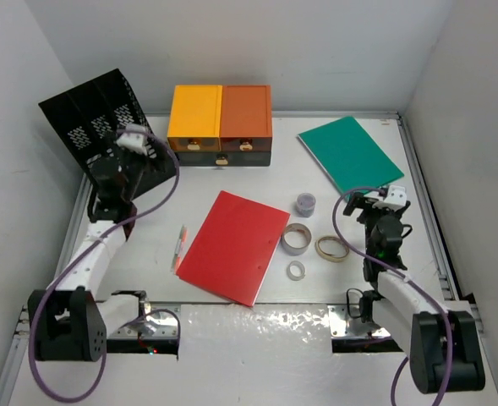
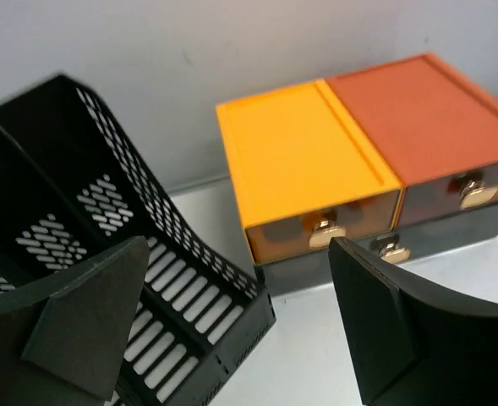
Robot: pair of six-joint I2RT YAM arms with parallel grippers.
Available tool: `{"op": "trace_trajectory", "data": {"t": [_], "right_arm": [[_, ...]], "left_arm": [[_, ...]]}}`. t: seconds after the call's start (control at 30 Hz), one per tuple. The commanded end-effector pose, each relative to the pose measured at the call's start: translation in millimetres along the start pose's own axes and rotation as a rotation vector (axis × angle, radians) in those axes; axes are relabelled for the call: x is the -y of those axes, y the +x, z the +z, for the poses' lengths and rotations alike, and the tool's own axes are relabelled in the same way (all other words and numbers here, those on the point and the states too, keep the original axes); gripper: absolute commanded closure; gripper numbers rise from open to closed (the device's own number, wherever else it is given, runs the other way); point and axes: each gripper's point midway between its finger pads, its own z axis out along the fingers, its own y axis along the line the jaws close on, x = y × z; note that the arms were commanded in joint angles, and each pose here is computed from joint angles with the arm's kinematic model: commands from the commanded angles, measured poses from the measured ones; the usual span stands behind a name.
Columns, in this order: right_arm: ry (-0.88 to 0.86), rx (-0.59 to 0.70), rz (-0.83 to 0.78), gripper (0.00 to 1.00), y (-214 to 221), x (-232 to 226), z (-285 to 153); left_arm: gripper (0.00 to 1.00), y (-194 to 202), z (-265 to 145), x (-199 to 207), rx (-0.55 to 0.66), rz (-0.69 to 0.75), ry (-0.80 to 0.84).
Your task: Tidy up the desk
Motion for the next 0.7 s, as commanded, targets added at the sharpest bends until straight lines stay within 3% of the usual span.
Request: {"op": "trace_trajectory", "data": {"t": [0.0, 0.13, 0.3, 0.47, 0.53, 0.67], "right_arm": [[-0.087, 0.022, 0.128, 0.01, -26, -22, 5], [-0.03, -0.105, 0.135, 0.01, -11, -15, 4], [0.027, -0.23, 0.132, 0.09, 13, -8, -1], [0.098, -0.258, 0.154, 0.12, 44, 6, -15], [0.122, -0.245, 0.16, 0.12, 46, 11, -16], [0.13, -0.263, 0.157, 0.13, 55, 12, -17]], "left_arm": [[0.14, 43, -24, 25, -0.328, -0.032, 0.094], [0.18, 43, -18, 70, -0.415, -0.016, 0.183], [0.18, 49, 15, 67, -0.465, 0.019, 0.077], [0.24, 56, 41, 66, -0.517, 0.0, 0.034], [0.31, 59, 52, 67, -0.521, -0.012, 0.017], [0.32, 64, 70, 79, -0.51, -0.056, 0.047]]}}
